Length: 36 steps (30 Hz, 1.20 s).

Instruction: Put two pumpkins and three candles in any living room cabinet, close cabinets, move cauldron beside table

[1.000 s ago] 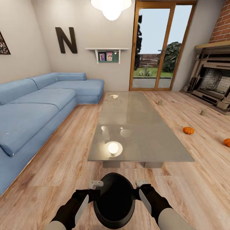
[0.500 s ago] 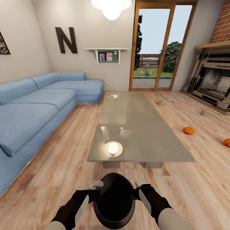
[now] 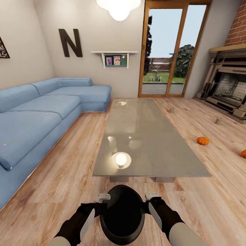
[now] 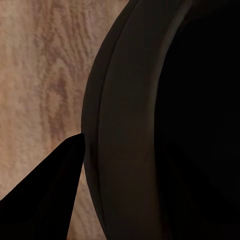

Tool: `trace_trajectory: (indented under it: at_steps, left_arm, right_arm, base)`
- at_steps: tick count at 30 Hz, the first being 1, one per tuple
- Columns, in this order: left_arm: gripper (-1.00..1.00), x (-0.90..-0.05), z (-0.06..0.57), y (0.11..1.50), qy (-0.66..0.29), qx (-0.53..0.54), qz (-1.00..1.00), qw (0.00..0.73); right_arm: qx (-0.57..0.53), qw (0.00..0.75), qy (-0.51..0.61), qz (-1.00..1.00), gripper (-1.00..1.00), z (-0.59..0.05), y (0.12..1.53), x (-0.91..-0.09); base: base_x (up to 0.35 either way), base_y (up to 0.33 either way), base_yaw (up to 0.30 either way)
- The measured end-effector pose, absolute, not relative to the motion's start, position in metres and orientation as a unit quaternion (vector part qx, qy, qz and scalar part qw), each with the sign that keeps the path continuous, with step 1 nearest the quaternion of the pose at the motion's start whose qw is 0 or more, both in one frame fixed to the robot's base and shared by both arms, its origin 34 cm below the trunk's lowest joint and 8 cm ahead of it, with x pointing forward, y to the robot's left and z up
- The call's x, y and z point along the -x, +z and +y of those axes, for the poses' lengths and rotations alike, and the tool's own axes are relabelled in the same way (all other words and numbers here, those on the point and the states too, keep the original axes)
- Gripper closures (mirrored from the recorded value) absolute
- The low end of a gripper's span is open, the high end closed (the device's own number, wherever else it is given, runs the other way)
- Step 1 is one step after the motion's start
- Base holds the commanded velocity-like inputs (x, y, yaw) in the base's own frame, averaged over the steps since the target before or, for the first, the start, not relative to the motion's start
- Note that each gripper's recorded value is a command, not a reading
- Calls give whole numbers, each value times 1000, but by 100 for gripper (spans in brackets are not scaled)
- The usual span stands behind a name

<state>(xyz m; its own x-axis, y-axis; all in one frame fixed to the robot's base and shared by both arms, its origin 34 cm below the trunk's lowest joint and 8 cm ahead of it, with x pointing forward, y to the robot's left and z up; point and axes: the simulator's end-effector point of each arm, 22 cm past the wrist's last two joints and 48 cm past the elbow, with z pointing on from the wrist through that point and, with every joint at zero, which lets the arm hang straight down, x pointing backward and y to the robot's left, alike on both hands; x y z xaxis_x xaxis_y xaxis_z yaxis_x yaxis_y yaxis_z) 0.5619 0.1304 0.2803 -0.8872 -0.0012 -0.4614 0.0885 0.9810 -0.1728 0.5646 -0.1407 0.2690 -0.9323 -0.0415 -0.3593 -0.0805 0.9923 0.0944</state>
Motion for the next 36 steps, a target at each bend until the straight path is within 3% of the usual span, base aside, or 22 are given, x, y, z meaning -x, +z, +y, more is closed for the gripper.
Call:
trace_trajectory:
  at_steps: [36]
  left_arm:
    - [100,-553,131,260,-95,-22,971,216]
  right_arm:
    - [29,161,55,985,100,-140,249,-555]
  base:
    - [0,0,0]
